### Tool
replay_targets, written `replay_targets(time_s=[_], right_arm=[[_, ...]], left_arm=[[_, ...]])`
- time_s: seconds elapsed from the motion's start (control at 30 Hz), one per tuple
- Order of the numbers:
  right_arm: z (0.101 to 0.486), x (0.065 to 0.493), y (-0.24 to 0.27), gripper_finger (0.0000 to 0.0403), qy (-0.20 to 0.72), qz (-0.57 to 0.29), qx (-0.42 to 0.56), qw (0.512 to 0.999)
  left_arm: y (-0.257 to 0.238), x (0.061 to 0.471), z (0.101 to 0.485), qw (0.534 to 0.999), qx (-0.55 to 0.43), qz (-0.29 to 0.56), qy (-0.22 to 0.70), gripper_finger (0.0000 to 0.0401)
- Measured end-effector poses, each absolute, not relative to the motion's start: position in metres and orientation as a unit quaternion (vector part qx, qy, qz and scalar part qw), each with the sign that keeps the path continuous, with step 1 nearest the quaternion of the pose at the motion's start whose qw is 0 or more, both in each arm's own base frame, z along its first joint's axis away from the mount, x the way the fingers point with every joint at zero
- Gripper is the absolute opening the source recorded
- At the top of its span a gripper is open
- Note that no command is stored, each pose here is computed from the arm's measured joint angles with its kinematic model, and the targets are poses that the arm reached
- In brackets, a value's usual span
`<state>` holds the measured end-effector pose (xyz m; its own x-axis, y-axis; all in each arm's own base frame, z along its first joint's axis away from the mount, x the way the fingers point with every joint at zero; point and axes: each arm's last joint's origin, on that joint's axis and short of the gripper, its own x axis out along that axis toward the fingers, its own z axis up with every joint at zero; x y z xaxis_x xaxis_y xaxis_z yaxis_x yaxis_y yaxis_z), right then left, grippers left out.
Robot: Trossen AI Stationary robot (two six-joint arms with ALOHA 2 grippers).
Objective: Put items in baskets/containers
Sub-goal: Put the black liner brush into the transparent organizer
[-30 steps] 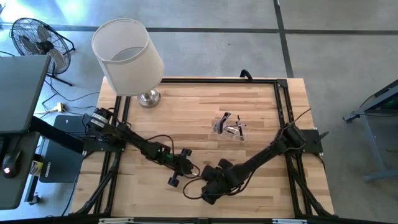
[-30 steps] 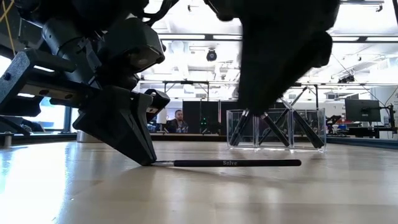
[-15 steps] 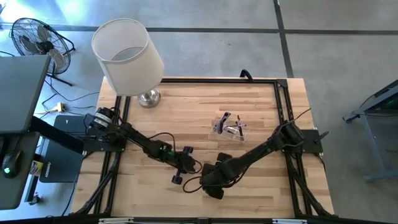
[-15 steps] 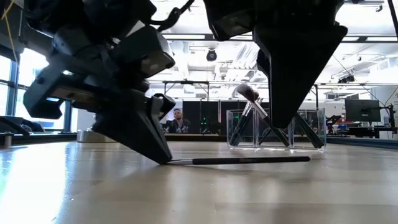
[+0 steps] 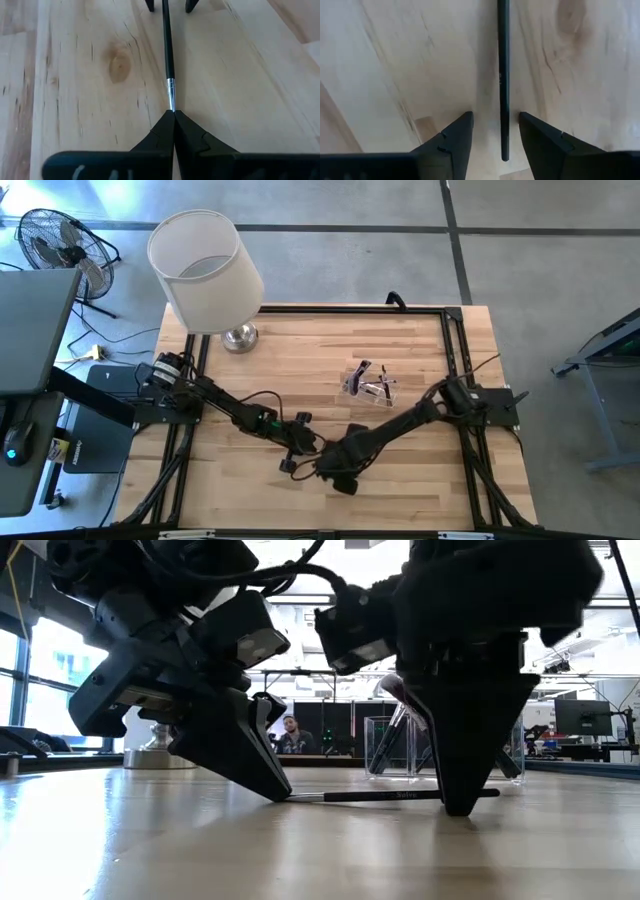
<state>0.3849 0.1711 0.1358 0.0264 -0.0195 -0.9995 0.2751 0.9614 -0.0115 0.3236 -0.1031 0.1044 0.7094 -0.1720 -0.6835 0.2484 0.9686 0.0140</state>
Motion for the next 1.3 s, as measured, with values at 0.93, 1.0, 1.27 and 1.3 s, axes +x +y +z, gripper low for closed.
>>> replay_targets(time_s=[0.93, 1.0, 1.27, 1.3], right_arm=[[0.138, 0.385, 0.173, 0.001, 0.69, -0.132, 0.188, 0.686], [0.142, 0.382, 0.176, 0.0008, 0.682, -0.149, 0.189, 0.691], [0.147, 0.368, 0.187, 0.0005, 0.696, -0.182, 0.204, 0.663], [0.148, 0.367, 0.188, 0.0005, 0.692, -0.189, 0.202, 0.666]], left_arm=[[-0.102, 0.317, 0.12, 0.914, 0.071, -0.154, 0.369, 0.0124], [-0.096, 0.314, 0.128, 0.912, 0.097, -0.142, 0.372, 0.0133], [-0.06, 0.304, 0.183, 0.935, 0.095, -0.073, 0.333, 0.0138], [-0.056, 0.303, 0.188, 0.937, 0.089, -0.07, 0.329, 0.0138]])
